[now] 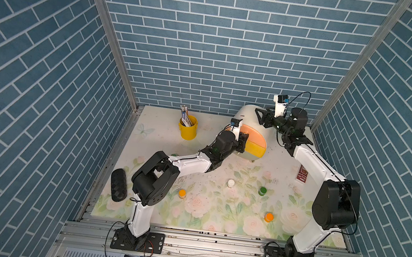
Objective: Put the paint cans in the drawer according to color
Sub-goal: Open the drawer in the storage box.
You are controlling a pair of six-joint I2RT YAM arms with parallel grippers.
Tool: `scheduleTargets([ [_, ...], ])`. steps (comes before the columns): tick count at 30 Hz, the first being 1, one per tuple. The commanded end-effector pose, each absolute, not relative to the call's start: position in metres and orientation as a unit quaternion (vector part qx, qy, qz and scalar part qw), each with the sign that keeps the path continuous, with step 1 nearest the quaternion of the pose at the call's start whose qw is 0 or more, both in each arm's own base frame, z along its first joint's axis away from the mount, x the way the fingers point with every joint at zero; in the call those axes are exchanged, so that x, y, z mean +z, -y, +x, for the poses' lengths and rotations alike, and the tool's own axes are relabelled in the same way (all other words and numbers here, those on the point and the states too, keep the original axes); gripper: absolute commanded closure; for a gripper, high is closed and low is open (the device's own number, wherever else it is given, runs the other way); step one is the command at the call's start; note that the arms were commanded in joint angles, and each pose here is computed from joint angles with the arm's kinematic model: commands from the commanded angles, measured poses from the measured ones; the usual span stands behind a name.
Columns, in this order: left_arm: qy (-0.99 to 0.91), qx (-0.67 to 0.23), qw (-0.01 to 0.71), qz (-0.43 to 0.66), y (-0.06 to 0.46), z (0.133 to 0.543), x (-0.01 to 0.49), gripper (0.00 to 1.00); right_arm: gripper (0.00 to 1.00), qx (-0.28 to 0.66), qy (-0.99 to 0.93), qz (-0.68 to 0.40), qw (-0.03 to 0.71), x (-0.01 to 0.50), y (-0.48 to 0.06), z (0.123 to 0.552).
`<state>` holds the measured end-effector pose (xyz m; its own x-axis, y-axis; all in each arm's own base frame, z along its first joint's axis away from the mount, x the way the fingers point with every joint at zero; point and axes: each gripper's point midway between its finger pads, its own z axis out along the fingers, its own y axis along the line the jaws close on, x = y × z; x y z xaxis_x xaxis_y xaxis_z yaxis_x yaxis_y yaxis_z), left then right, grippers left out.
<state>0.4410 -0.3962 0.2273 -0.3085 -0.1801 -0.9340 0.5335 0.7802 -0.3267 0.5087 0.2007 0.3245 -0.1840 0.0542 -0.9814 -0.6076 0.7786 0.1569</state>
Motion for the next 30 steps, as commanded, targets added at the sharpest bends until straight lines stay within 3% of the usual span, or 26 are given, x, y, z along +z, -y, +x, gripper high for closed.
scheduleTargets([
  [1,-0.746,-0.309,0.579,0.117,0.4013,0.4459,0.228,0.68,0.29,0.278,-0.713,-0.201,0.612,0.3223,-0.2046,0.5099],
  [7,-0.744,-0.311,0.579,0.119,0.4032,0.4464,0.2304,0.74,0.29,0.279,-0.713,-0.202,0.611,0.3215,-0.2051,0.5103],
  [30,-0.743,-0.3,0.585,0.122,0.4032,0.4501,0.2366,0.72,0.26,0.283,-0.715,-0.208,0.605,0.3146,-0.2078,0.5105],
])
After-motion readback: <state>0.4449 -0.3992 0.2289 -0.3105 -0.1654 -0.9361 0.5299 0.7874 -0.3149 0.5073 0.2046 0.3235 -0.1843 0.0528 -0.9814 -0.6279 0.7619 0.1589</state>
